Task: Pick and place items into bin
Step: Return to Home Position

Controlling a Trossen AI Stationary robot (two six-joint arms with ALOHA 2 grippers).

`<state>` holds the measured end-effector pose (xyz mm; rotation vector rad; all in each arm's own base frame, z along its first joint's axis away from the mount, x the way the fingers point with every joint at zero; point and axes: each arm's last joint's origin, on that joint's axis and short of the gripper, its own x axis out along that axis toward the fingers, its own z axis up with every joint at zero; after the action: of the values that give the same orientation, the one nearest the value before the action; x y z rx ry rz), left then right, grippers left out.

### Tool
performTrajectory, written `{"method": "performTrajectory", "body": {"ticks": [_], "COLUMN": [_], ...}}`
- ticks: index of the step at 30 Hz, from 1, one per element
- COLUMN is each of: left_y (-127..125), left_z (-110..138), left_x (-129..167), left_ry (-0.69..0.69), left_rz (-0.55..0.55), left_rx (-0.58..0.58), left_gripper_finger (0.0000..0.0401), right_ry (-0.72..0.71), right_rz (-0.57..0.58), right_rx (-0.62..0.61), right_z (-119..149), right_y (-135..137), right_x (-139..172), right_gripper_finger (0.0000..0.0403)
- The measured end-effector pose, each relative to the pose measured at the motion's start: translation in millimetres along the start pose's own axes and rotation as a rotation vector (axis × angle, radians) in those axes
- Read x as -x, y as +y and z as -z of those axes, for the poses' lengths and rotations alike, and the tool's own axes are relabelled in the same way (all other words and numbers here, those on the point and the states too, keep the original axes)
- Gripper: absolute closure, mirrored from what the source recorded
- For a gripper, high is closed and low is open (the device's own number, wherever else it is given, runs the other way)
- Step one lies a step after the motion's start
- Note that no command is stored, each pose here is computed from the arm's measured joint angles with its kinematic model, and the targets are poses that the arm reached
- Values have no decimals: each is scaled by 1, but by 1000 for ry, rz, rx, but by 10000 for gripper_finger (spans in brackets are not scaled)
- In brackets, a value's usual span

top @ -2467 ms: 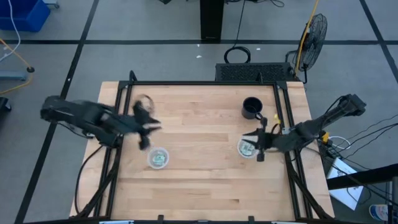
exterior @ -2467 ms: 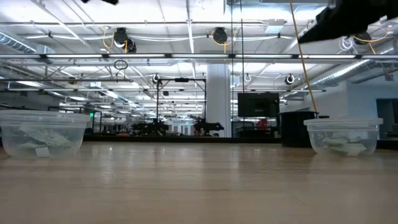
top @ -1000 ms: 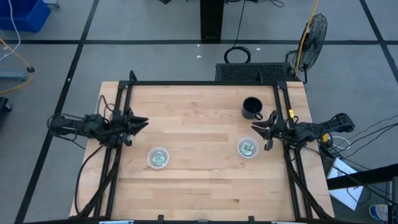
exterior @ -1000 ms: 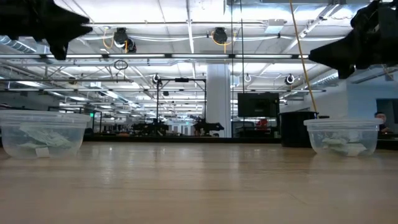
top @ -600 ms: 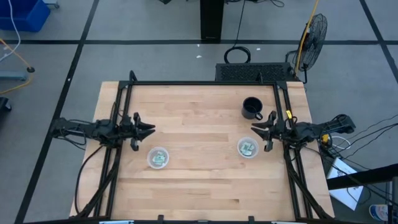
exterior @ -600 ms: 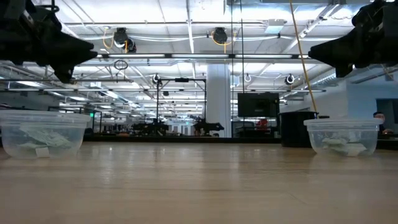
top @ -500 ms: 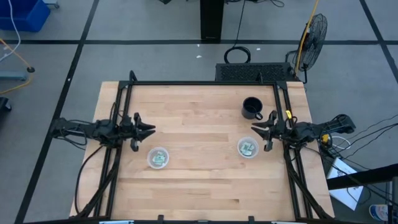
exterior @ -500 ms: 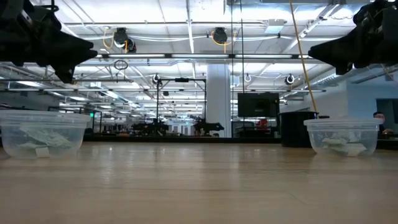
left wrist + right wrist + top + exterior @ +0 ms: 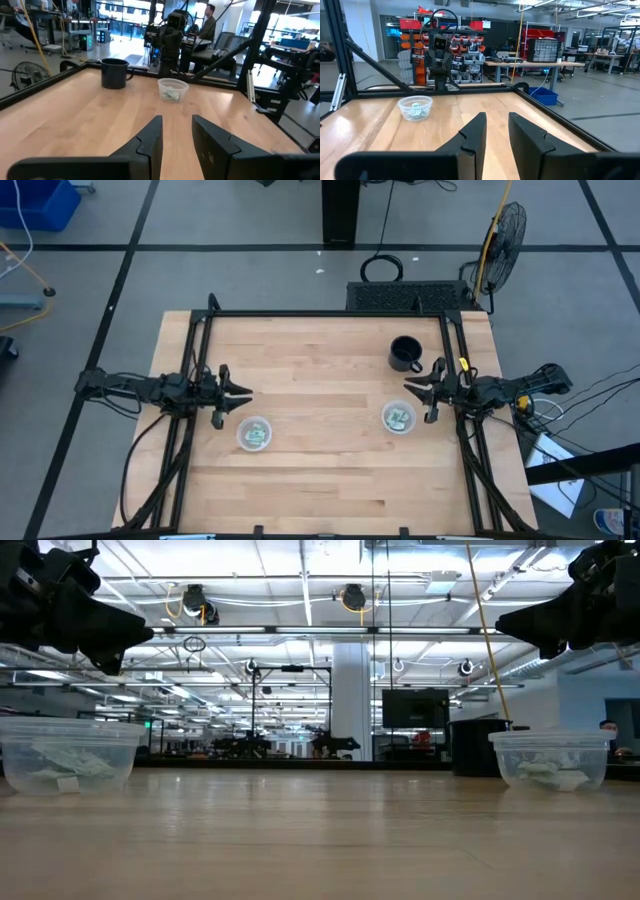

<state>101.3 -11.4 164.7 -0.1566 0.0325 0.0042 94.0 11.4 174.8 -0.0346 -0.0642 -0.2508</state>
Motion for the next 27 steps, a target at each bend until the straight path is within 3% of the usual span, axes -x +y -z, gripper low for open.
{"method": "performTrajectory", "body": {"ticks": [27], "left_y": [0], "left_z": [-1], "left_x": [0], "left_ry": [-19], "left_rz": [-3], "left_rx": [6], "left_gripper_finger": [293], "right_ry": [-2], "right_rz": [0], "right_rx": [-1], "right_z": [0], "right_y": [0], "right_x": [0], "right_gripper_finger": [328]}}
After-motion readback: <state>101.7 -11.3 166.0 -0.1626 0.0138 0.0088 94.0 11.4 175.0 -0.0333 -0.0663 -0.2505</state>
